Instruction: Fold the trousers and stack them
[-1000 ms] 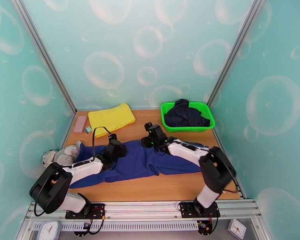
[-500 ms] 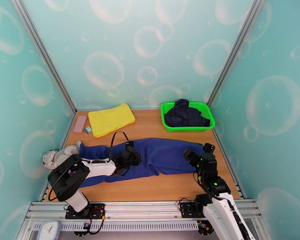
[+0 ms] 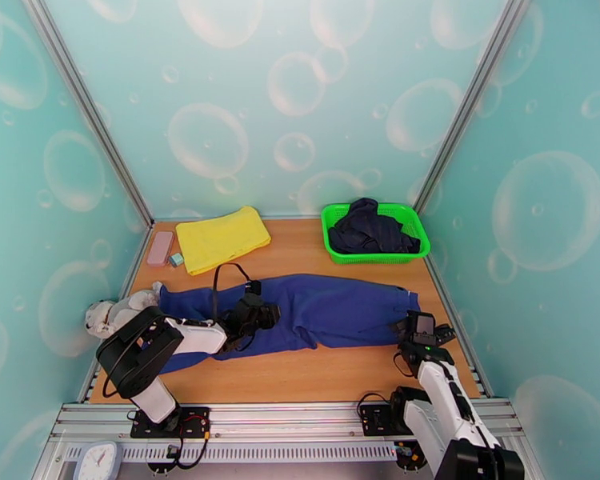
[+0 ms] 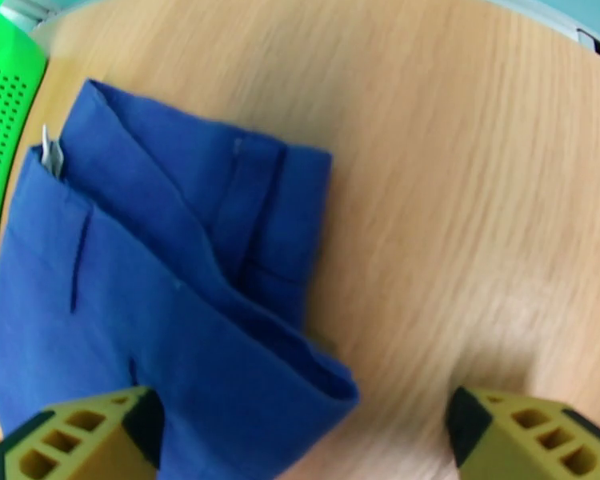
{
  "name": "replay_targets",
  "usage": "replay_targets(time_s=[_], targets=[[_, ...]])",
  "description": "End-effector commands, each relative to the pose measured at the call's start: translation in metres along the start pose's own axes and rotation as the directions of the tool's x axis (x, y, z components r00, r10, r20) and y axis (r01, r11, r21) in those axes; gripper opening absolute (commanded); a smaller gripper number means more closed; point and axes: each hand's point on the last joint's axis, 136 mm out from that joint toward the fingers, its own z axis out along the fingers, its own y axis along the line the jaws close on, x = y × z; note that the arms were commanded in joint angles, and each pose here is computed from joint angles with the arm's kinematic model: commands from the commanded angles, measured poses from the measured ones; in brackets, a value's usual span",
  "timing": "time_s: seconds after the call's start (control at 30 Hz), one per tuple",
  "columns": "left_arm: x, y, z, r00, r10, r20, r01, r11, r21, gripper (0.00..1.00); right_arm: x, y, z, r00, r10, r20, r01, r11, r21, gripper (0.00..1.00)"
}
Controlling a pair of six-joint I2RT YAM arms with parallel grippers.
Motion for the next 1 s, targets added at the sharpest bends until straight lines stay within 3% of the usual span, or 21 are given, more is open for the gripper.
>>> replay_targets(time_s=[0.0, 0.1, 0.5, 0.67, 0.97], targets=[[0.042, 0.038, 0.007, 0.990, -0.015, -0.139, 0.001, 0.995, -0.103, 0.47, -0.001, 0.010, 0.009, 0.996, 0.085, -0.031, -0.087, 0.993, -0.078, 0.86], [0.043, 0.037, 0.007, 0.989, -0.017, -0.144, 0.003, 0.995, -0.101, 0.47, -0.010, 0.010, 0.012, 0.996, 0.092, -0.008, -0.092, 0.991, -0.096, 0.83], [0.050, 0.043, 0.005, 0.988, -0.014, -0.154, -0.003, 0.994, -0.108, 0.47, -0.038, 0.024, 0.005, 0.994, 0.108, 0.030, -0.101, 0.981, -0.166, 0.30], [0.052, 0.044, 0.003, 0.988, -0.013, -0.155, -0.003, 0.994, -0.105, 0.47, -0.050, 0.034, -0.002, 0.995, 0.082, 0.065, -0.069, 0.980, -0.187, 0.00], [0.056, 0.048, 0.000, 0.987, -0.015, -0.163, -0.004, 0.993, -0.114, 0.47, -0.084, 0.036, -0.008, 0.988, 0.039, 0.151, -0.016, 0.988, -0.151, 0.00]])
